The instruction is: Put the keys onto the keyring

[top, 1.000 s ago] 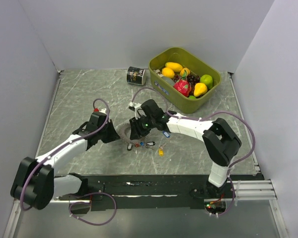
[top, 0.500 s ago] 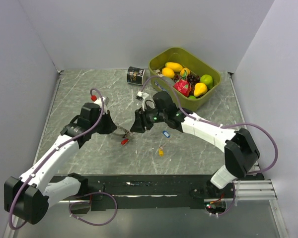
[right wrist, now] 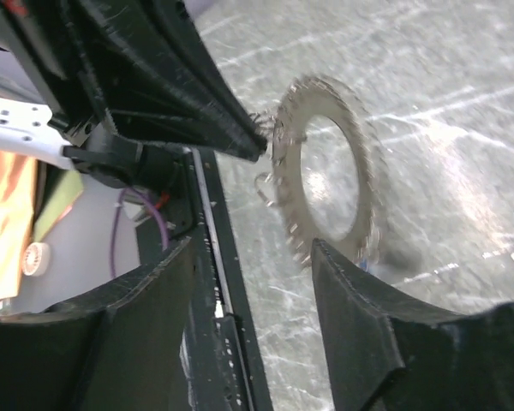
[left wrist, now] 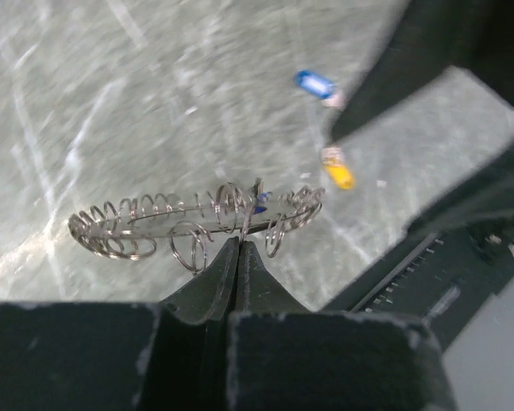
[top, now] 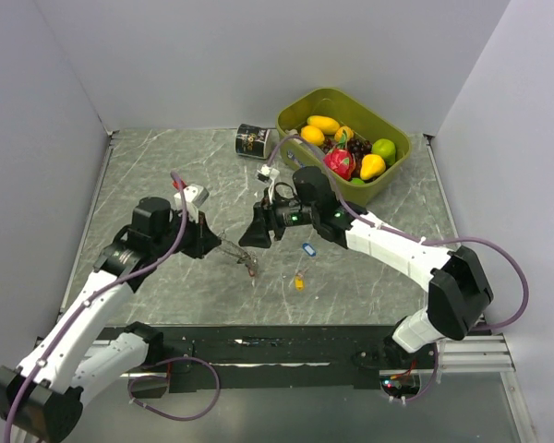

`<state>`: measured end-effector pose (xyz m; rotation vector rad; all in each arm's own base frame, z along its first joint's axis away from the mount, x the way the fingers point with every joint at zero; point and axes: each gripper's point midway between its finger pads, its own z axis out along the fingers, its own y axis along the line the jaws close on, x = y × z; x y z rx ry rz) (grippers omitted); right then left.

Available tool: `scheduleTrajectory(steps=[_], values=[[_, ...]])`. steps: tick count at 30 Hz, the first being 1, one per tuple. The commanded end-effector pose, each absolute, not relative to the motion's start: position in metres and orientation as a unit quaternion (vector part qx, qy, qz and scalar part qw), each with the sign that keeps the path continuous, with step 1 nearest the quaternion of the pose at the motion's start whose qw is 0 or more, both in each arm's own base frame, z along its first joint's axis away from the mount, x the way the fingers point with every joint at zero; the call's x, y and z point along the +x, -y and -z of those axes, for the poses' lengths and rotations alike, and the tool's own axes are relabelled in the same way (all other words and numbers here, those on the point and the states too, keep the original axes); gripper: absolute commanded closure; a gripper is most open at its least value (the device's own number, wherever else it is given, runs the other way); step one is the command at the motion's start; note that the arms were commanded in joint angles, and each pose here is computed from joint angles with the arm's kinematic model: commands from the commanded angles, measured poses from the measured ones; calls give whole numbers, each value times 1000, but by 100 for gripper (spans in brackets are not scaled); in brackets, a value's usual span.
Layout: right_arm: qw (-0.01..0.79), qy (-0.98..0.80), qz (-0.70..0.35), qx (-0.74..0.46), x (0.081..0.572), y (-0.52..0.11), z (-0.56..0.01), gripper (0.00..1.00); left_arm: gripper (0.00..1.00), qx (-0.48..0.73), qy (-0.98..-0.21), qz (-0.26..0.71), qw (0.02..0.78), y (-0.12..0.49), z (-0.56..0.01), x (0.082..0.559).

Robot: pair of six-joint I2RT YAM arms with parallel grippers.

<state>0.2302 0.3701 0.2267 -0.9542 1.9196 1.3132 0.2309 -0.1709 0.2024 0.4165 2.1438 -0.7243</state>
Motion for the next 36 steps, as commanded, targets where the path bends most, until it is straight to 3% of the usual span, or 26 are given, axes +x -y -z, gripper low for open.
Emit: scheduleTrajectory(steps=[1, 9, 26, 28, 36], values=[[353, -663, -534, -388, 220, -370, -275, 32, 99, 244, -773, 357, 464, 193, -256, 214], [351, -622, -572, -403, 204, -372, -302, 30, 99, 275, -730, 406, 476, 204, -278, 194], [326, -604, -598, -415, 191, -372, -307, 37, 99, 292, -696, 440, 487, 210, -298, 181], [324, -602, -600, -415, 191, -372, -307, 41, 99, 292, -692, 441, 491, 210, -301, 180], [318, -607, -604, -407, 194, -374, -305, 76, 99, 293, -689, 442, 494, 209, -304, 178]])
